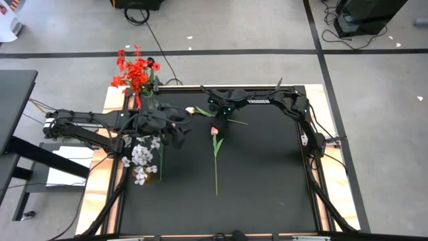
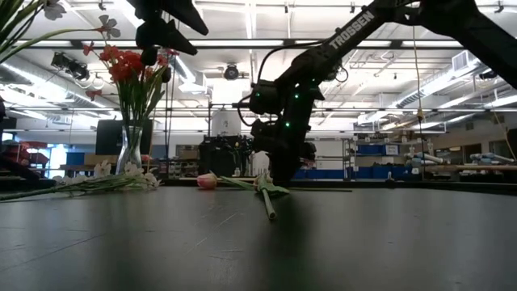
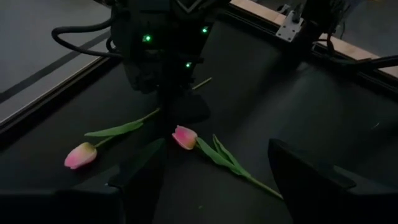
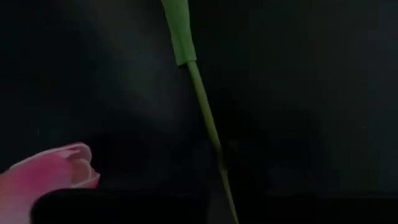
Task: Sort flowers into vase by color
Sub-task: Put the pink flower into the yellow vase
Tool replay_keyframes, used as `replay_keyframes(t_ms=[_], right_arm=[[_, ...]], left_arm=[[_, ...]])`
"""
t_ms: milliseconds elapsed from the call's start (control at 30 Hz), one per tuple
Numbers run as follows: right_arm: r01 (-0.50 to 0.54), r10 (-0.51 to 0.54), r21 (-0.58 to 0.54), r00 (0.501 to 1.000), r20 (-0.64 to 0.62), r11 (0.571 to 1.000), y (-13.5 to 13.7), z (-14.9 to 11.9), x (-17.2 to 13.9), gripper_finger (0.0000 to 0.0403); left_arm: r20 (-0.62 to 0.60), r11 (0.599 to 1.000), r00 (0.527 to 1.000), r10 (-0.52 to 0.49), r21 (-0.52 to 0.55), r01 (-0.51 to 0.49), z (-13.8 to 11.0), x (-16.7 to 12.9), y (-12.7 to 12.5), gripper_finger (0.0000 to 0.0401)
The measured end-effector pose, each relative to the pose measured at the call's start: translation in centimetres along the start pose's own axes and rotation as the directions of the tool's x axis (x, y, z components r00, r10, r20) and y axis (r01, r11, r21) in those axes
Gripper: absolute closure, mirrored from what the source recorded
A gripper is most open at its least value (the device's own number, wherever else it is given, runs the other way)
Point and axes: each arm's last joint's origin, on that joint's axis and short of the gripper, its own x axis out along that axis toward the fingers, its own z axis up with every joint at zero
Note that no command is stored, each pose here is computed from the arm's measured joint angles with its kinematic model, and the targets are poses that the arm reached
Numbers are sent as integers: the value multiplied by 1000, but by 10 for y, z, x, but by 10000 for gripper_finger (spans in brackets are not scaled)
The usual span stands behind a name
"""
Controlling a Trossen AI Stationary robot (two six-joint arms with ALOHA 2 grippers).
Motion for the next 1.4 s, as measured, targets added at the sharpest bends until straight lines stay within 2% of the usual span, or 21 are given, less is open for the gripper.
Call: replay_keyframes(t_ms=[133,233,400,567,700,800,933,1100,1267,1400], right_arm=[[-6,6,-2,1000,-15,1000,-1,-2,2,393],[-35,36,43,999,-20,998,-3,-2,2,394],[-100,104,150,994,-22,984,-8,-3,-16,398],[-170,151,168,981,124,971,-5,3,-72,400],[-221,169,183,951,260,958,-4,5,-116,401],[-287,204,161,894,398,944,1,5,-158,401],[-359,259,75,788,558,930,13,2,-204,402],[-409,345,-91,606,717,908,36,-4,-253,402],[-370,381,-208,494,781,906,63,-9,-271,402],[-355,414,-269,440,796,895,83,-12,-275,402]], left_arm=[[-7,1000,1000,3,18,-3,-1,0,0,115],[-6,1000,1000,3,21,-3,-1,0,0,115],[2,1000,1000,-1,16,1,0,-2,1,115],[22,999,1000,-8,-35,9,2,-6,3,115],[34,998,999,-2,-61,4,4,-8,6,115],[40,998,999,4,-69,-1,5,-9,8,115],[113,997,993,-17,-79,26,14,-11,8,115],[275,997,960,-61,-36,74,31,-18,8,115],[433,996,898,-77,-11,90,49,-26,11,115],[554,995,827,-95,26,96,61,-38,12,116]])
